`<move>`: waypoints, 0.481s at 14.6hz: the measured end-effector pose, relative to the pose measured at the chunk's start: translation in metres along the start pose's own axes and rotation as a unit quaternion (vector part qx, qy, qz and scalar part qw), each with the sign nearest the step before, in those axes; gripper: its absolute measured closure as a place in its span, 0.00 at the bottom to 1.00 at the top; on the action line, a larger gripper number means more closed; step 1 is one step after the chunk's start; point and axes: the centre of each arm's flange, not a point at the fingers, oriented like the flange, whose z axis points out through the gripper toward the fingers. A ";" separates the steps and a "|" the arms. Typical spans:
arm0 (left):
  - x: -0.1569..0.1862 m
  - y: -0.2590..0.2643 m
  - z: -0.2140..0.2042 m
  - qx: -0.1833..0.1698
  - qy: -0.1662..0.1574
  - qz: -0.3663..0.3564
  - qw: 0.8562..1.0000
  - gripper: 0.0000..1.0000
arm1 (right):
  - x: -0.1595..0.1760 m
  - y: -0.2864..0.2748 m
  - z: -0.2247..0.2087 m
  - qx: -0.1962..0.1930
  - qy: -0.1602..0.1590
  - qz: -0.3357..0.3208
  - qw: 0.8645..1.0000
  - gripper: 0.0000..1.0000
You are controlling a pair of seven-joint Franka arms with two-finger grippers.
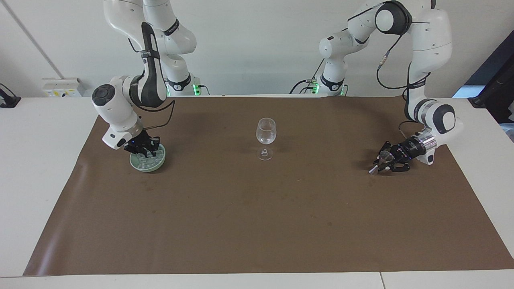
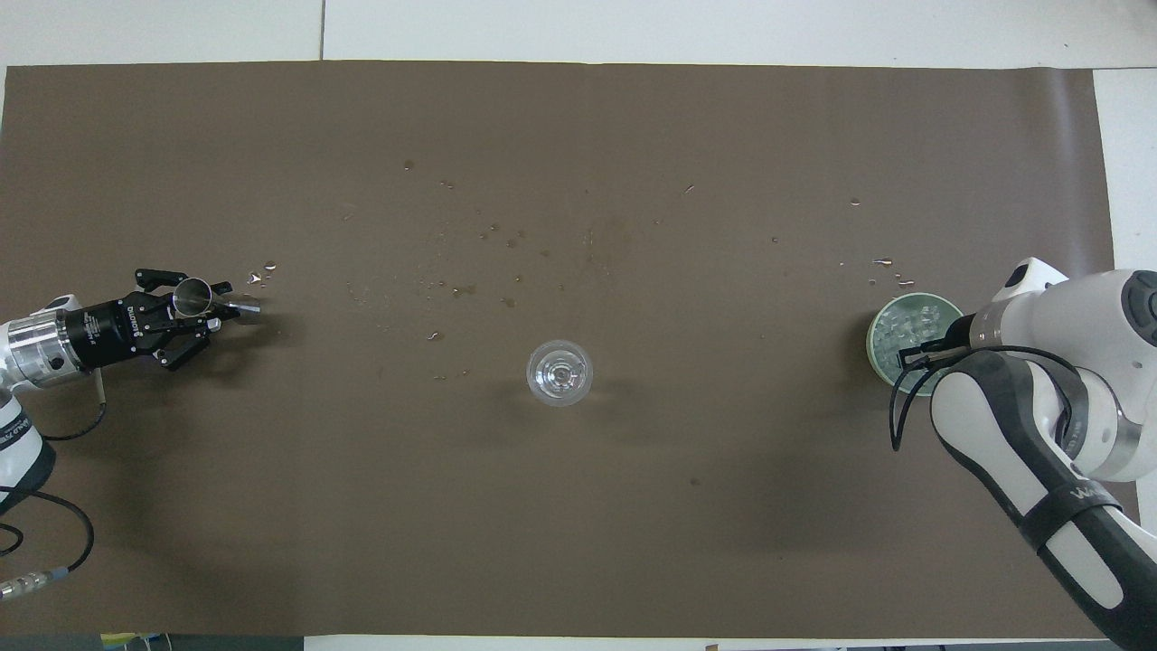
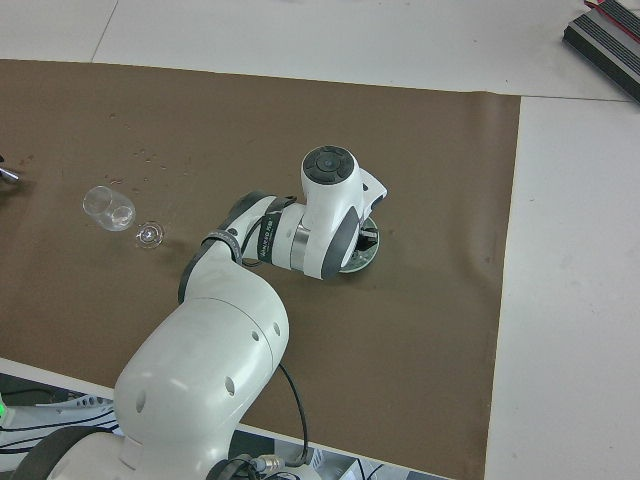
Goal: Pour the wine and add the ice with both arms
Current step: 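Set down the metal cup and open the left gripper, withdrawing it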
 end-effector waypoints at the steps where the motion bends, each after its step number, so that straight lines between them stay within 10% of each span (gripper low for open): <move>1: -0.002 0.001 0.000 0.000 -0.001 0.006 1.000 0.40 | 0.000 0.000 0.000 0.000 0.000 0.000 1.000 0.77; 5: -0.020 0.015 -0.012 0.000 0.012 0.047 0.999 0.00 | 0.000 0.000 0.000 0.000 0.001 0.000 1.000 0.77; 7: -0.038 0.023 -0.026 0.019 0.048 0.079 0.996 0.00 | 0.004 0.000 -0.005 -0.002 0.006 -0.001 1.000 0.77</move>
